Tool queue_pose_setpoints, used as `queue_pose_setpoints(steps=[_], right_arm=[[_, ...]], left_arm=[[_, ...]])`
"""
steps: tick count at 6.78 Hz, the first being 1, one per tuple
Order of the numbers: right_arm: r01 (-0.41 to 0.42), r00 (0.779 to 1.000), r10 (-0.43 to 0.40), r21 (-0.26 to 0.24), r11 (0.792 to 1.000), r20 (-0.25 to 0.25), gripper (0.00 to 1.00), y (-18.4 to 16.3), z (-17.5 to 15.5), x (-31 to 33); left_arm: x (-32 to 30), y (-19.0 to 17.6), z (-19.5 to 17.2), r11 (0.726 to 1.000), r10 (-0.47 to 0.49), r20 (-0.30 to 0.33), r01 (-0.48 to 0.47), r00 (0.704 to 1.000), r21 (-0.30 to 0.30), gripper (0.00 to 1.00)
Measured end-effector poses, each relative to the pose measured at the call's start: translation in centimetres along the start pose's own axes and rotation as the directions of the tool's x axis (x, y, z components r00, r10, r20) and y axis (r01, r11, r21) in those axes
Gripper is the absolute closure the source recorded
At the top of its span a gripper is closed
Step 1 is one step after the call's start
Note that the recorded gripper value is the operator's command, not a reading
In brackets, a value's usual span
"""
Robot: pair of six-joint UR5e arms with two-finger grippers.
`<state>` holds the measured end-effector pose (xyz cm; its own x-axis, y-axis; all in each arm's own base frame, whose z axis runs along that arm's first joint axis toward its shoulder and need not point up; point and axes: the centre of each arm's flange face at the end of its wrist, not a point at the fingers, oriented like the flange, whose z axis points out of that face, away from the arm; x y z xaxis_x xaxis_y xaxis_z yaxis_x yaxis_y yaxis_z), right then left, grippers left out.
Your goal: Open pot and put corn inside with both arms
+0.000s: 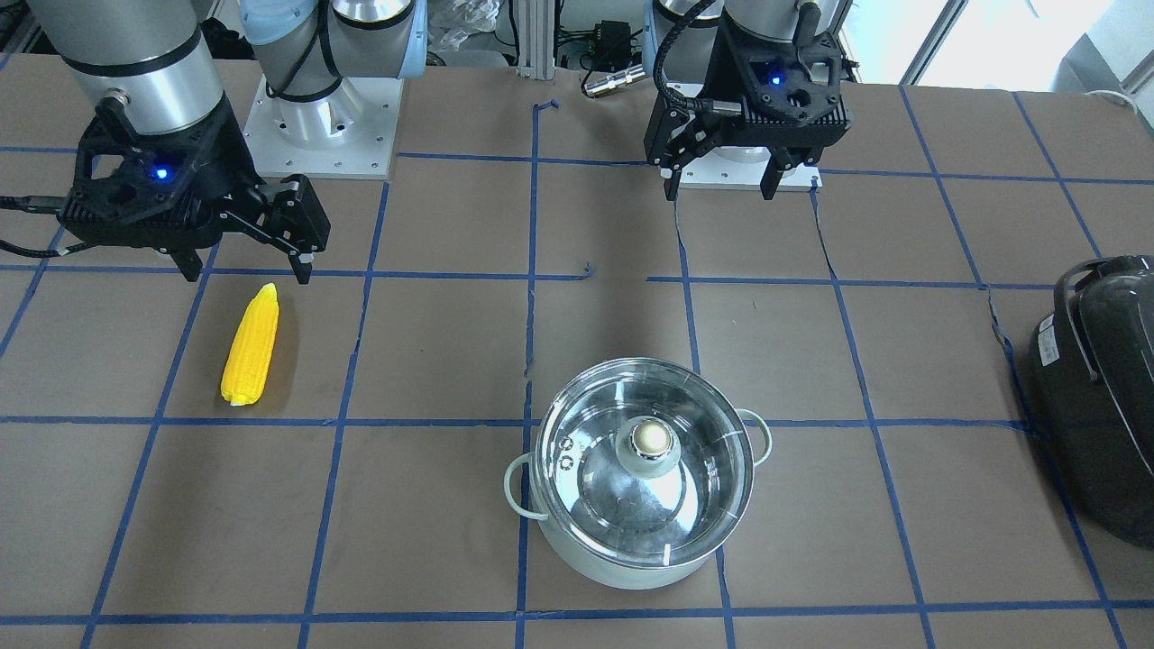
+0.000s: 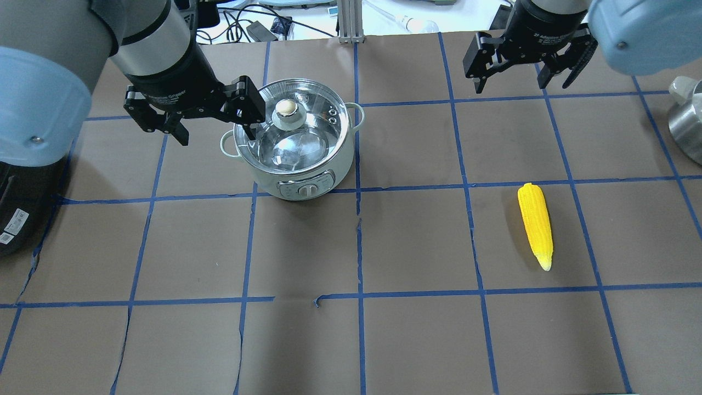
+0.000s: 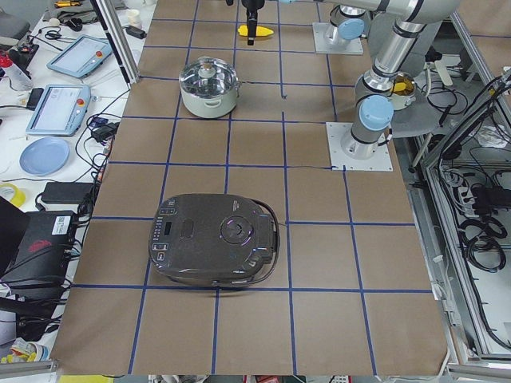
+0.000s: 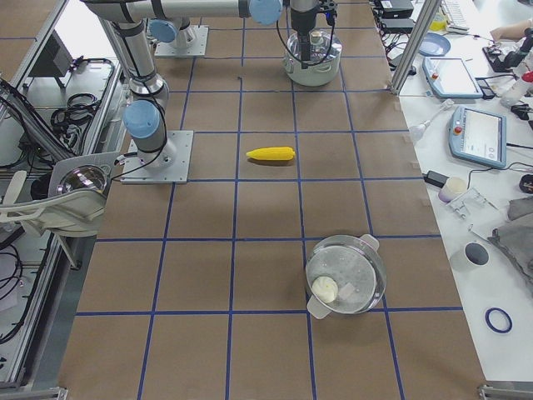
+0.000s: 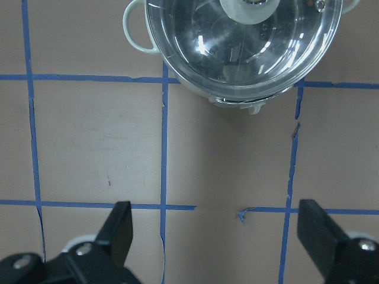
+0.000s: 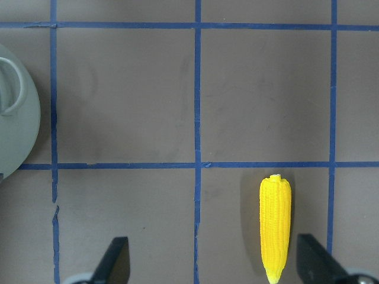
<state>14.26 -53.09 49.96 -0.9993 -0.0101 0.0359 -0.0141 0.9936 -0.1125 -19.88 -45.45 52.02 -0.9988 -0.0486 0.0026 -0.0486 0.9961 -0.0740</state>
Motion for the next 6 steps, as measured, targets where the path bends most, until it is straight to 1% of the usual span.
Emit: queue_pose_setpoints(steps=[2, 3, 4, 5, 6], right_arm=[[-0.005, 1.000, 0.005, -0.013, 1.000, -0.003, 0.00, -0.2, 0.8, 0.4], [-0.014, 1.000, 0.014, -0.035, 0.999, -0.007, 0.00, -0.3, 2.0, 1.4], [-0.021, 1.000, 0.021, -0.069, 0.997, -0.004, 0.00, -0.3, 4.2, 3.5], [-0.026, 1.000, 0.027, -0.102, 0.994, 0.008, 0.00, -0.4, 7.5, 6.3], [-0.031, 0.999, 0.033, -0.126, 0.992, 0.018, 0.00, 0.1, 11.9, 8.5]], left_arm=[[-0.2, -1.1, 0.7, 1.000, -0.013, -0.003, 0.013, 1.000, -0.008, 0.00], [-0.3, -3.0, 2.2, 1.000, -0.028, -0.005, 0.028, 1.000, -0.013, 0.00], [0.1, -5.8, 4.9, 0.999, -0.045, -0.007, 0.044, 0.999, -0.010, 0.00], [0.8, -9.0, 8.9, 0.998, -0.065, -0.024, 0.065, 0.998, -0.006, 0.00], [1.6, -11.8, 13.0, 0.997, -0.077, -0.052, 0.076, 0.996, -0.005, 0.00]])
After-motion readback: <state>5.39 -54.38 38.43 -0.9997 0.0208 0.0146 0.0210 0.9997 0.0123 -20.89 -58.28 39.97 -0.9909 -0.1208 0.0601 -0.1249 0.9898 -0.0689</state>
